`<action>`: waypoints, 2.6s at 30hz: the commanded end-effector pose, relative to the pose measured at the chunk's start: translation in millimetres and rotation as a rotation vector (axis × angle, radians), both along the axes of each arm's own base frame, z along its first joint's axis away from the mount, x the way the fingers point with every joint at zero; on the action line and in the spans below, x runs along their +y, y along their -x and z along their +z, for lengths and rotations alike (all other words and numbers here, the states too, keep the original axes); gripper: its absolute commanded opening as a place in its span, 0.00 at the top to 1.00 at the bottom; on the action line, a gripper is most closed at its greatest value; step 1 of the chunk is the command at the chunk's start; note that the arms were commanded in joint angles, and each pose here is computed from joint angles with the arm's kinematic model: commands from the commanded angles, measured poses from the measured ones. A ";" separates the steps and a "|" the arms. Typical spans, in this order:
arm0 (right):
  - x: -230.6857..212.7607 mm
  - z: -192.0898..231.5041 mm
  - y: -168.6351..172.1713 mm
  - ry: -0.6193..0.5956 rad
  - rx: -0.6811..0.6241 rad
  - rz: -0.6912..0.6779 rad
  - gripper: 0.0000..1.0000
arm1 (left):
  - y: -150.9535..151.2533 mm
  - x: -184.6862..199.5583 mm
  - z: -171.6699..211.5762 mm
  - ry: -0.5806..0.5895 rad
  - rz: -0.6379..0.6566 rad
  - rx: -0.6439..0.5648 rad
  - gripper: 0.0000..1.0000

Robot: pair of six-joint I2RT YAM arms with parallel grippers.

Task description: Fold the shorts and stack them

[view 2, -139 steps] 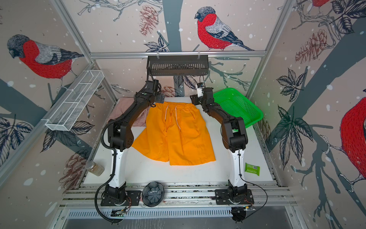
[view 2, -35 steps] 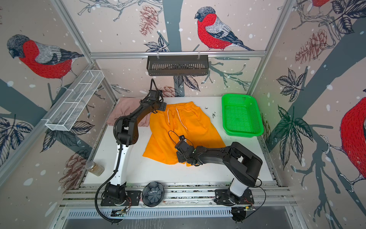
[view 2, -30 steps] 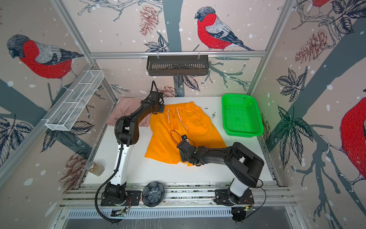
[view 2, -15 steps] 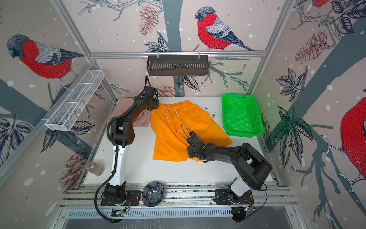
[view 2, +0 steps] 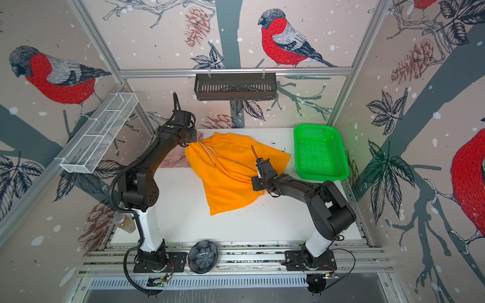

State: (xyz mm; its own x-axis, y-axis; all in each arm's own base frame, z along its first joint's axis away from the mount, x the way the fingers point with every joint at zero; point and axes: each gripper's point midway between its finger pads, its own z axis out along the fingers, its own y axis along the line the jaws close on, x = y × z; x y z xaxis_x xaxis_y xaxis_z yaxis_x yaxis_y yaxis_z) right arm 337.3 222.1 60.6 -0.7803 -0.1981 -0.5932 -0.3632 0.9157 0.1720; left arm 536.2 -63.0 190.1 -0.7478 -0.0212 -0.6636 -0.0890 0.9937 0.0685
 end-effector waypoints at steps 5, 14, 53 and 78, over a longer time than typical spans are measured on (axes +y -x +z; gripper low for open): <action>24.7 35.7 52.5 -0.015 -0.086 0.128 0.28 | -2.3 3.7 -22.9 0.005 0.049 0.032 1.00; 147.9 26.4 157.1 -0.065 -0.166 0.645 0.28 | -8.7 6.9 -16.8 0.004 0.054 0.025 1.00; 18.8 44.4 149.3 -0.219 0.053 0.153 0.30 | 88.4 27.7 -32.6 0.035 0.136 0.196 0.02; -20.2 -25.7 69.3 -0.207 0.148 -0.149 0.58 | 95.3 42.6 -63.0 0.278 0.159 0.081 0.04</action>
